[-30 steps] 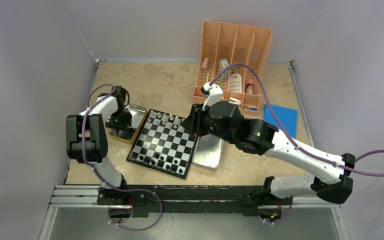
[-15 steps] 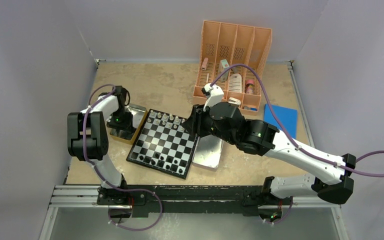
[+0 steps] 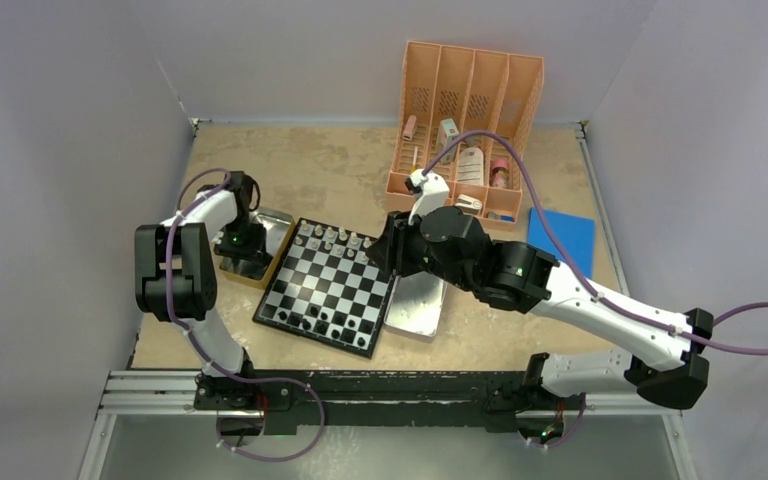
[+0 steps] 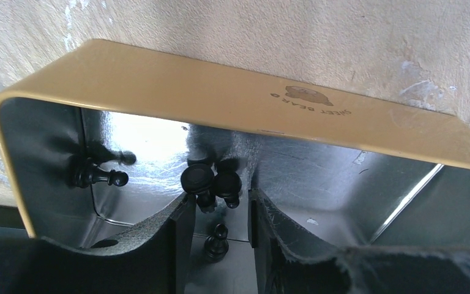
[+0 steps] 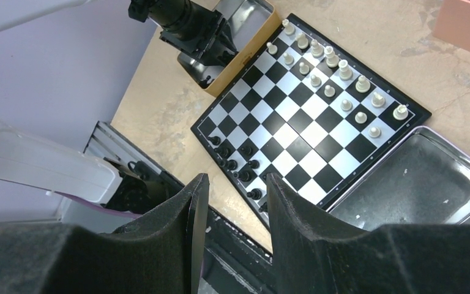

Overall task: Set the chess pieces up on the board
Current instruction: Pick up the chess piece from the storage box.

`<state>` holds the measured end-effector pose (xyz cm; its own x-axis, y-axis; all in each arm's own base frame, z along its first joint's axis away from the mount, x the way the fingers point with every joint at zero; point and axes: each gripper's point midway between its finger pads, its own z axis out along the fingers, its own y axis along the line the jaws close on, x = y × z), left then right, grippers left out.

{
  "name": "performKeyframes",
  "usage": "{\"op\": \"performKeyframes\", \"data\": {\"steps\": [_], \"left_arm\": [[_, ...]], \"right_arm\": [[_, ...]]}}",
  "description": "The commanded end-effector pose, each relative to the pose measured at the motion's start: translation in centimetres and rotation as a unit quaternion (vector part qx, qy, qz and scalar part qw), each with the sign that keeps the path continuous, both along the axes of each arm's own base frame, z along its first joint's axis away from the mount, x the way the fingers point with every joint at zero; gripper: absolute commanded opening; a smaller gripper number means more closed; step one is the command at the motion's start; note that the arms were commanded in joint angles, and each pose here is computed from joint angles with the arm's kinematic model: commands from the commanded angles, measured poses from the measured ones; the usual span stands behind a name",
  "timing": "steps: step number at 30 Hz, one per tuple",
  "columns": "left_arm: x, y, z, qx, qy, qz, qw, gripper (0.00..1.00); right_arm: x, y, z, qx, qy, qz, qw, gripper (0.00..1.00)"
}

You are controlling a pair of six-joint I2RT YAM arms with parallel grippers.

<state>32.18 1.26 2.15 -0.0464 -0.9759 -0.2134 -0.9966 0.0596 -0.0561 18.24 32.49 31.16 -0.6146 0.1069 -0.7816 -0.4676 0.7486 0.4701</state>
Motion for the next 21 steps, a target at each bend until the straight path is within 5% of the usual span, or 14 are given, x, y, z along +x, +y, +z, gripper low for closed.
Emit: {"op": "performKeyframes", "data": {"steps": [1,9,21], "left_arm": [[1.2,0.2,1.8,-0.003,-0.025,0.012,1.0,0.37],[0.0,0.7,1.1,0.011,-0.001,0.02,1.0,0.32],[-0.3,1.5,0.8,0.034,0.009,0.015,0.999,0.37]], "right_arm": [[0.1,-0.7,1.4,0.024,-0.009,-0.017,1.0,0.42],[0.2,-1.2,1.7,0.026,-0.013,-0.023,0.999,0.42],[0.0,-1.0,1.5,0.026,-0.009,-0.019,0.999,0.42]]}}
